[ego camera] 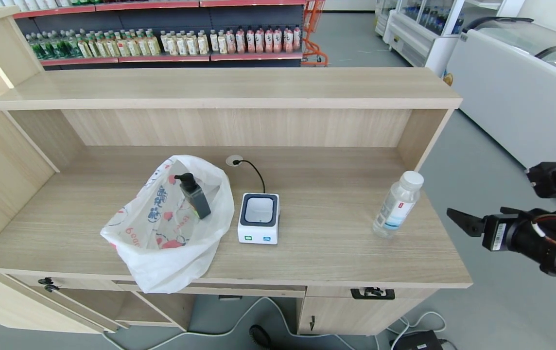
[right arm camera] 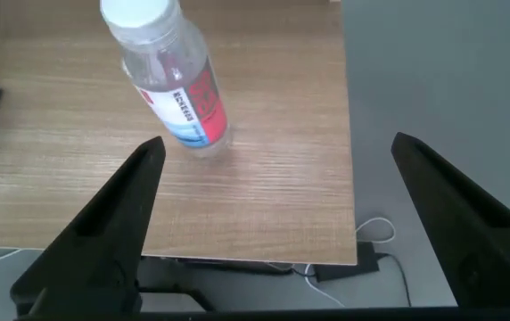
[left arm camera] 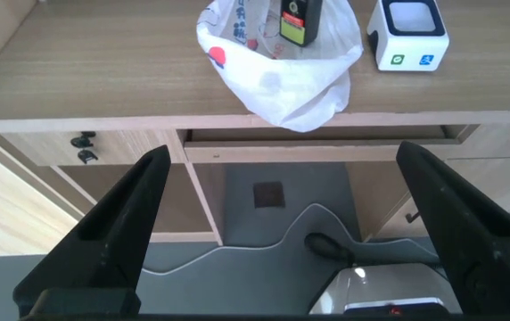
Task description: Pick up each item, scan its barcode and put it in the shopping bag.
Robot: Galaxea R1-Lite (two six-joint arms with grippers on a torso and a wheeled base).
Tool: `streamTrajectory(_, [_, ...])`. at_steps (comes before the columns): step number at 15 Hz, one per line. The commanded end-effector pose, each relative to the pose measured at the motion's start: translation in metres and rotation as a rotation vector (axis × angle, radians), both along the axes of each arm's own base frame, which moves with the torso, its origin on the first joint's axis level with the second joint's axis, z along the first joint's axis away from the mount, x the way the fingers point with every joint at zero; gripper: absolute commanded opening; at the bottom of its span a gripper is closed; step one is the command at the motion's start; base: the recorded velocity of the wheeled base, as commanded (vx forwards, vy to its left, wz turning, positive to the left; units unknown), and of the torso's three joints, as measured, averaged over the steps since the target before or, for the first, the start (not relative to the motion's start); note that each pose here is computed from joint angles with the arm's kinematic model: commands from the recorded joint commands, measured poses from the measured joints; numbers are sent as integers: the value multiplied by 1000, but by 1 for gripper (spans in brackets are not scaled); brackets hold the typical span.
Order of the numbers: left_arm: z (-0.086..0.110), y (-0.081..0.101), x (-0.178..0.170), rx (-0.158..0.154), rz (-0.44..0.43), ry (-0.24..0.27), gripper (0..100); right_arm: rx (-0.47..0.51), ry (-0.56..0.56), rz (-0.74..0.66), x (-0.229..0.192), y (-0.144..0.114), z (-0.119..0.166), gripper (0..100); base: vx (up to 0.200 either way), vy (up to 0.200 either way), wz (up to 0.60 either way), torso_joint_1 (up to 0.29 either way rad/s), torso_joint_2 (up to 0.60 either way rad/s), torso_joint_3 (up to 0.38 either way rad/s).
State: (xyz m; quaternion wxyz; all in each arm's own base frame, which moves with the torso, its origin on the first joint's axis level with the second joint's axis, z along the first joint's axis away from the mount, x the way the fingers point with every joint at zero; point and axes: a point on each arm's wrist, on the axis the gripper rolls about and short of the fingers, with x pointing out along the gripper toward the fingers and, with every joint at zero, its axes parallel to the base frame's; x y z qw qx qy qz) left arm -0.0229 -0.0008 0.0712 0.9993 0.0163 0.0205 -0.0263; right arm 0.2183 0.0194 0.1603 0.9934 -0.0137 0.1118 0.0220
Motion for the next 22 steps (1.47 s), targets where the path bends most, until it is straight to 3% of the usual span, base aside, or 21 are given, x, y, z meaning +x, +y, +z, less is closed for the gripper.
streamTrajectory(1, [0,0,0,0,0,-1,100,6,116,24,10,11,-29,100,0,0,0,0,0,0])
streamTrajectory(11, [0,0,0,0,0,-1,100,3,26,31,58,40,-71,100,0,0,0,0,0,0])
streamTrajectory(22, [0,0,0,0,0,-1,100,21,-45,123,97,54,-67,100,0,0,0,0,0,0])
